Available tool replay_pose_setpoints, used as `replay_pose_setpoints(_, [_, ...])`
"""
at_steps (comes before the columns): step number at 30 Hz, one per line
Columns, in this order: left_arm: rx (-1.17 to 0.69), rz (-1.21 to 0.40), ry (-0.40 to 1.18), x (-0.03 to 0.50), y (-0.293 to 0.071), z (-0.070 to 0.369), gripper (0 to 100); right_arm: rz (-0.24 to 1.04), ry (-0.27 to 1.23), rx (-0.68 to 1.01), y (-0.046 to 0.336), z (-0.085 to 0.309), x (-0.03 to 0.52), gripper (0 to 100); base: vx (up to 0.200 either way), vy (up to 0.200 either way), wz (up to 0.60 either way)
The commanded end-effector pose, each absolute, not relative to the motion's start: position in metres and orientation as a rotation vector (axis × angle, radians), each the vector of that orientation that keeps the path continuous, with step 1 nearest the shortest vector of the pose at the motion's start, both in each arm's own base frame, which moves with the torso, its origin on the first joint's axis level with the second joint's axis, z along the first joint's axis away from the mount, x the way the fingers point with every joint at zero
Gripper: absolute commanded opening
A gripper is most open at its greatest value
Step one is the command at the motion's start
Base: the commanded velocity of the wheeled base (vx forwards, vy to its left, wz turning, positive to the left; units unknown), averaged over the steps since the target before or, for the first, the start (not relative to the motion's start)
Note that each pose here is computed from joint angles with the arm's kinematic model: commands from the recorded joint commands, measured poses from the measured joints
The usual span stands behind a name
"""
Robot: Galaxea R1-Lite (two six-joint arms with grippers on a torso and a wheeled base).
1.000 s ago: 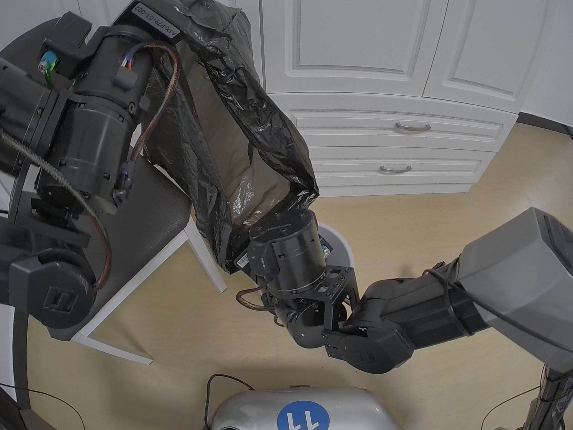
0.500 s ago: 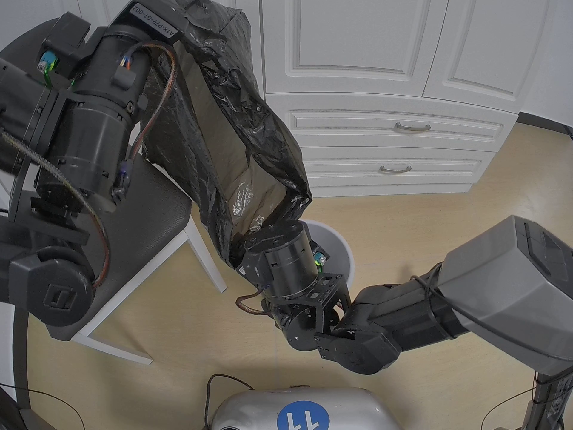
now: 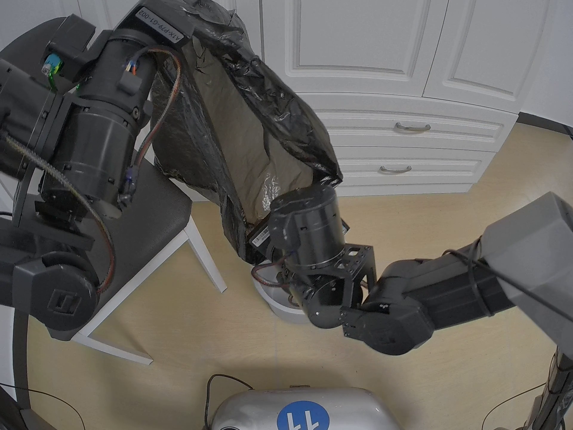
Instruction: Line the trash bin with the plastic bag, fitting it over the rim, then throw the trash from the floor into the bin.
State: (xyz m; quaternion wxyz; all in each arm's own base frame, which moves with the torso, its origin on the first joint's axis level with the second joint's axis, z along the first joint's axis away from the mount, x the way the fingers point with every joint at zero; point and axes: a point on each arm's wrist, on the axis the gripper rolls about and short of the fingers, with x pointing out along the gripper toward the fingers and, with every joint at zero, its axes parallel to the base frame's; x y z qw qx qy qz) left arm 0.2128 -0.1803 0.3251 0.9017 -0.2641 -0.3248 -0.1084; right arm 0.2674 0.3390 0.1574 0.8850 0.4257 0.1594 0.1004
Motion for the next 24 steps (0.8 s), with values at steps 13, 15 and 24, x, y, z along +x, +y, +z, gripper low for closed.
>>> replay_pose_setpoints(13, [-0.467,-0.282,-0.573,0.212,-0.199,0.291,0,0.179,0.253,0.578,0.214,0.246,0.241,0,0.0,0.0,0.0])
replay_pose_setpoints(15, [-0.439,-0.31,-0.552,0.211,-0.198,0.284,0,0.197,0.259,0.494,0.196,0.243,0.237,0,0.0,0.0,0.0])
replay_pose_setpoints(24, [-0.248,-0.291,-0.459,0.218,-0.184,0.252,0,0.193,0.252,0.317,0.145,0.241,0.224,0,0.0,0.0,0.0])
